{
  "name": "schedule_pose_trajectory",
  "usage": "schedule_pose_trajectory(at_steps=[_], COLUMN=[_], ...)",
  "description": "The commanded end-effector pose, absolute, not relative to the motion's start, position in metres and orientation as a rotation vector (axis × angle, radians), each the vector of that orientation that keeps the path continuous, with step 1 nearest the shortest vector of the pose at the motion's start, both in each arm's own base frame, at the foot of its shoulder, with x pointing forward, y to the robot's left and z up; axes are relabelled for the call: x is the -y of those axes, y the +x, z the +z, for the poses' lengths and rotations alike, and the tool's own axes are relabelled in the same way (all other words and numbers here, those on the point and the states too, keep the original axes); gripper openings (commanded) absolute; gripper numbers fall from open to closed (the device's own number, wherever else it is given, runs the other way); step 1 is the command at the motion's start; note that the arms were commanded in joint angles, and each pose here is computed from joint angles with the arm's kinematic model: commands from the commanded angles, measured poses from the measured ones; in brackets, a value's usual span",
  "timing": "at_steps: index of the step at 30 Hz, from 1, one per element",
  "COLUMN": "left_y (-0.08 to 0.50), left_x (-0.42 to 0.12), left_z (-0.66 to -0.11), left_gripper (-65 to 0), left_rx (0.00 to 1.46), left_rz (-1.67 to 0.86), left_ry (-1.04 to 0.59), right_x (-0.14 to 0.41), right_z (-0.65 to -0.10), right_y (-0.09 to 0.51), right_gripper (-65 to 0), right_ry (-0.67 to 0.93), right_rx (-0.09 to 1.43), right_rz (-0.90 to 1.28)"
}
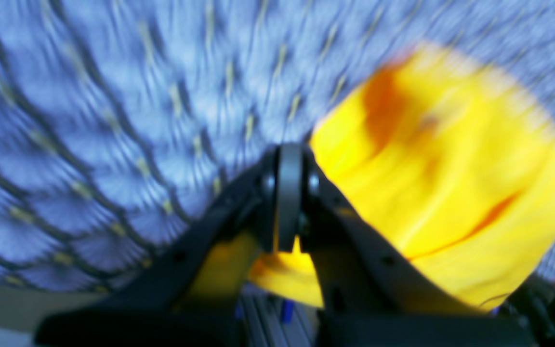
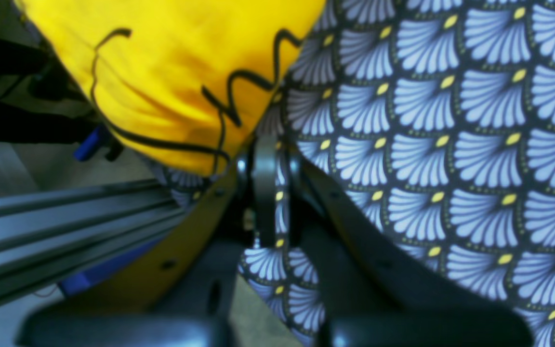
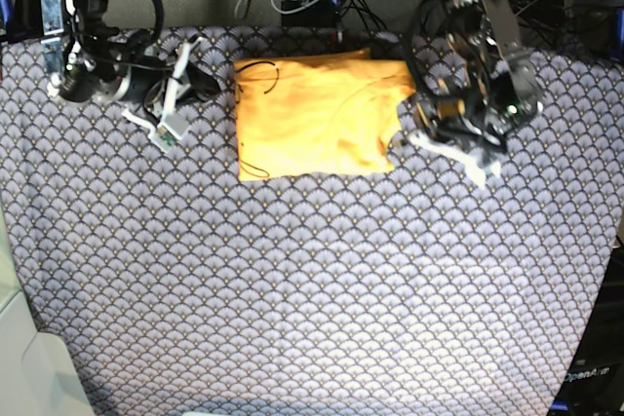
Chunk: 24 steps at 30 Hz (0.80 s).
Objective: Fold the T-shirt properly
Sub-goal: 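Grasp the bundle edge with the left gripper and rotate it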
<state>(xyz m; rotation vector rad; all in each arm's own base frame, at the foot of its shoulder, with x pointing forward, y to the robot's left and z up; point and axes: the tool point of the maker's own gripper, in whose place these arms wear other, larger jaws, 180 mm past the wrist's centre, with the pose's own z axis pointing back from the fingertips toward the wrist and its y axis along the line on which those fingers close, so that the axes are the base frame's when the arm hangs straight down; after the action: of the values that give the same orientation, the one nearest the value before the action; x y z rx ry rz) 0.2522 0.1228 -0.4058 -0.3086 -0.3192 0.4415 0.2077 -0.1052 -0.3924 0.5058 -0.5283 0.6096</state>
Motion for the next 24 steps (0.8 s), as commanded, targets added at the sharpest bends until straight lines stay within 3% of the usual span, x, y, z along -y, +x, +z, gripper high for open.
schedule_pose_trajectory(at_steps=[1, 6, 13, 24], left_y=[0.268, 0.259, 0.248, 0.295], left_x=[-0.117, -0.079, -0.069, -0.061], left_z=[-0.394, -0.412, -0.433, -0.434], left_gripper=[-65.0, -65.0, -65.0, -65.0], left_rx=[0.372, 0.279, 0.194, 0.239], left_rz=[0.430, 0.383, 0.373, 0.375], left_ry=[-0.337, -0.389, -0.388, -0.417], right_x=[0.103, 0.097, 0.092, 0.072], right_z=[-0.382, -0.382, -0.383, -0.391], right_y=[0.215, 0.215, 0.211, 0.192], right_gripper=[-63.5, -63.4, -63.4, -63.4], right_ry=[0.515, 0.532, 0.545, 0.595], right_rx=[0.571, 0.577, 0.575, 0.524], right_rz=[0.616, 0.609, 0.603, 0.649])
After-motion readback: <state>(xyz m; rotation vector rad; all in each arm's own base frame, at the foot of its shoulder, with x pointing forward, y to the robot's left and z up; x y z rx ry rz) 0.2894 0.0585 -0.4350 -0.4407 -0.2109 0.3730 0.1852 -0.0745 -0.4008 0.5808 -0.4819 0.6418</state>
